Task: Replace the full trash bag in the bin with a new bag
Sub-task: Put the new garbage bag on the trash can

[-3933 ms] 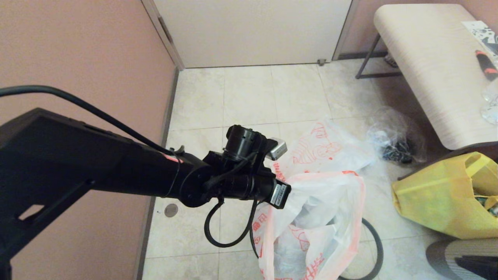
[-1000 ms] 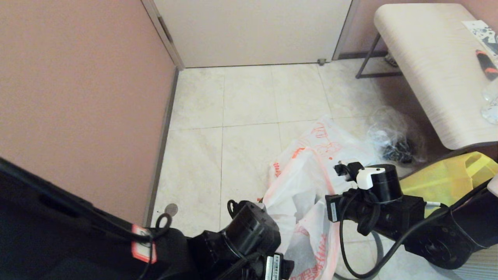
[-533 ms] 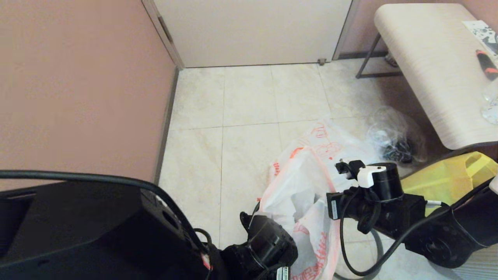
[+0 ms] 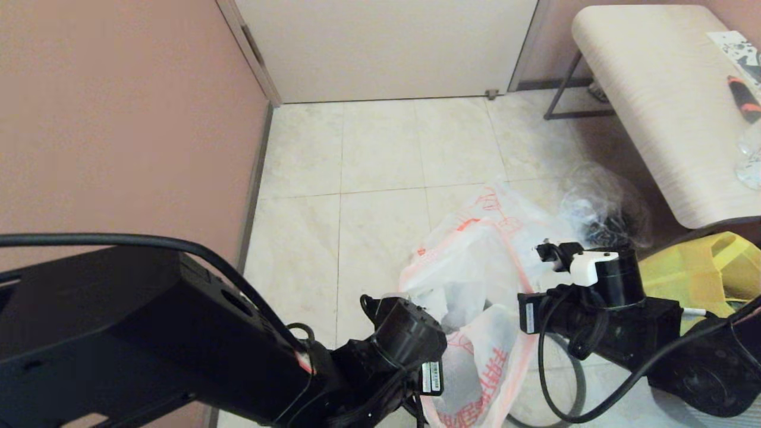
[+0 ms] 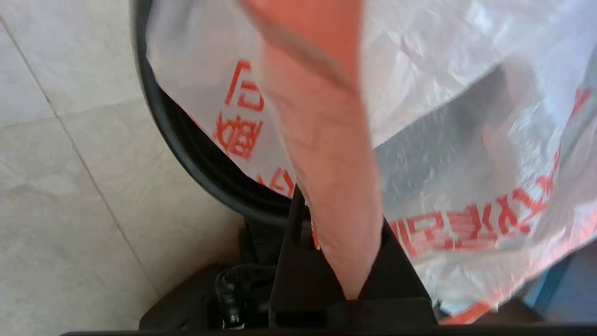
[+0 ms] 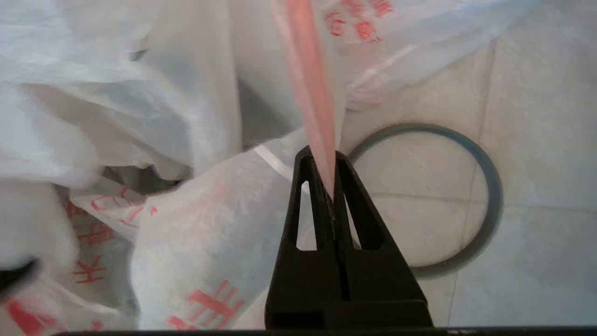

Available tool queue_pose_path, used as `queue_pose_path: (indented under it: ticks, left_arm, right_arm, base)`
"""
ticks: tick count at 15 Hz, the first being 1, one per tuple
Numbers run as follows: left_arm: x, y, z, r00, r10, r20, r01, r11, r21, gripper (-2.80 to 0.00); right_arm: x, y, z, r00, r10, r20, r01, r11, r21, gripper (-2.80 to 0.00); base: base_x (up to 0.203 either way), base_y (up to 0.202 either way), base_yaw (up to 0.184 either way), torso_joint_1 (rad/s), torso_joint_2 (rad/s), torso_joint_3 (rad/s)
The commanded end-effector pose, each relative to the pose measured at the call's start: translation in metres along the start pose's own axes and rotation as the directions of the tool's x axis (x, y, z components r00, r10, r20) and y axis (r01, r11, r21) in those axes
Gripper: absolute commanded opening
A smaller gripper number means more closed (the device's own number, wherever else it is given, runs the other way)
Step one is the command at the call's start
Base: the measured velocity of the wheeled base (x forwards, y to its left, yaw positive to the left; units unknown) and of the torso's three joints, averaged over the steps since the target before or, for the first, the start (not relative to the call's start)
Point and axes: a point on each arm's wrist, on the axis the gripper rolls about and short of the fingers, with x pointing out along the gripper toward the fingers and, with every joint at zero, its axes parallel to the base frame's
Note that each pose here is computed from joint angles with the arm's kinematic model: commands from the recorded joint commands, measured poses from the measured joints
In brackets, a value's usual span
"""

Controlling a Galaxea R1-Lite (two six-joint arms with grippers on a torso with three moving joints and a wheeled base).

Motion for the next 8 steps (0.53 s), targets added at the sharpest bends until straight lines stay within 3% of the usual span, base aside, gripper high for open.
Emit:
queue_pose_path:
  ticks: [1, 5, 8]
  left_arm:
    - [-0.011, 0.005, 0.017, 0.999, -0.008, 0.048, 0.01, 0.999, -0.033, -2.8]
    - [-0.014, 0.021, 0.04, 0.996, 0.007, 0.094, -0.001, 0.998, -0.056, -2.8]
    - [-0.017, 0.013, 0.052, 0.996, 0.001, 0.084, 0.003, 0.999, -0.054, -2.8]
  right_arm:
    - [-0.013, -0.004, 0.011, 1.0, -0.012, 0.008, 0.012, 1.0, 0.018, -2.8]
    - [-0.045, -0.01, 0.027, 0.99, -0.096, -0.105, 0.105, 0.991, 0.08, -2.8]
    - [-0.071, -0.013, 0.036, 0.978, -0.117, -0.172, 0.134, 0.987, 0.093, -2.8]
  base:
    - [0.0, 0.0, 0.0, 0.0, 0.0, 0.0]
    - [0.0, 0.0, 0.0, 0.0, 0.0, 0.0]
    - [0.0, 0.0, 0.0, 0.0, 0.0, 0.0]
